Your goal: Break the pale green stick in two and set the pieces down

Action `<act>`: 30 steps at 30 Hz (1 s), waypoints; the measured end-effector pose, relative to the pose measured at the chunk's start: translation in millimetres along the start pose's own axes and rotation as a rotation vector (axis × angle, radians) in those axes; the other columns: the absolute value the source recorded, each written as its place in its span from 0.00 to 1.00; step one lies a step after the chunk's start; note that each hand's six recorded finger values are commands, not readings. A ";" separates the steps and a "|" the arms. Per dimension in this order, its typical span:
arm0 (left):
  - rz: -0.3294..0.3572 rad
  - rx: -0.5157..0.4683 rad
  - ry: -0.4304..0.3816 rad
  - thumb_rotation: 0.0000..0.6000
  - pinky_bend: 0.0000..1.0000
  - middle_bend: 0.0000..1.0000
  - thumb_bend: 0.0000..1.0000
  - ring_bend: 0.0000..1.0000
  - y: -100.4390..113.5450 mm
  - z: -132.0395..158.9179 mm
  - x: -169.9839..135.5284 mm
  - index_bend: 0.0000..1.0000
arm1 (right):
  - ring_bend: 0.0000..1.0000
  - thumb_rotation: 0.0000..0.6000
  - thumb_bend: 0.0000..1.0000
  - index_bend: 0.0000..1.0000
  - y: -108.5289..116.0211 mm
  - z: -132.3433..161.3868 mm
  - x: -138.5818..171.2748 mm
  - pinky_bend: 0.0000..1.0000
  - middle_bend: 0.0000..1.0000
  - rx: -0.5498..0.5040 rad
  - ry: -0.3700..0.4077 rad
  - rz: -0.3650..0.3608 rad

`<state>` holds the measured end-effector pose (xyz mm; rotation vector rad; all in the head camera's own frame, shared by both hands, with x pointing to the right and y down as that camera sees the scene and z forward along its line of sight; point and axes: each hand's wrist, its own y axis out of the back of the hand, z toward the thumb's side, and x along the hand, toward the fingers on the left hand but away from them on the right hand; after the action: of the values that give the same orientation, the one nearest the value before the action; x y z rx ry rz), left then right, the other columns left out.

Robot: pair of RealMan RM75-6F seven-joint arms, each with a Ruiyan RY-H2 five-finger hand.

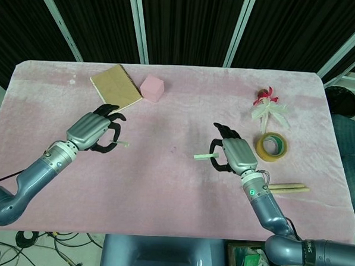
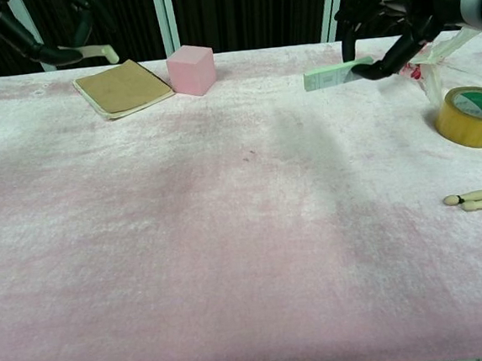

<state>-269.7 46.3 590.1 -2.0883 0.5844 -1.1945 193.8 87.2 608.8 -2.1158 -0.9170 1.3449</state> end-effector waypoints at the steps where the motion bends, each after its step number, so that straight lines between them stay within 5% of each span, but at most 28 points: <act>1: -0.005 -0.002 0.006 1.00 0.00 0.19 0.51 0.00 -3.6 -4.0 -2.6 0.57 | 0.00 1.00 0.47 0.79 -3.2 -2.4 0.3 0.08 0.00 0.005 -0.004 0.002; 12: -0.073 -0.119 0.094 1.00 0.00 0.16 0.50 0.00 -64.5 -53.9 -20.0 0.55 | 0.00 1.00 0.45 0.79 -57.8 -29.3 -0.1 0.08 0.00 -0.018 -0.054 0.032; 21: -0.146 -0.116 0.118 1.00 0.00 0.12 0.49 0.00 -121.1 -76.1 -14.8 0.50 | 0.00 1.00 0.39 0.77 -98.1 -45.1 -5.9 0.08 0.00 -0.063 -0.093 0.066; 23: -0.163 -0.103 0.120 1.00 0.01 0.07 0.43 0.00 -133.0 -78.8 -13.9 0.41 | 0.00 1.00 0.29 0.64 -103.3 -47.0 -6.6 0.08 0.00 -0.072 -0.099 0.068; 27: -0.193 -0.093 0.121 1.00 0.03 0.00 0.22 0.00 -150.6 -80.7 -13.9 0.11 | 0.00 1.00 0.03 0.17 -112.8 -50.8 -7.5 0.08 0.00 -0.068 -0.106 0.086; 30: -0.199 -0.100 0.121 1.00 0.01 0.00 0.10 0.00 -151.7 -81.4 -13.5 0.01 | 0.00 1.00 0.00 0.02 -117.5 -51.7 -6.6 0.08 0.00 -0.045 -0.099 0.120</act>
<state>-338.5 133.4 722.3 -2.2102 0.5087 -1.4393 205.5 159.0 714.8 -2.1850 -0.8789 1.5140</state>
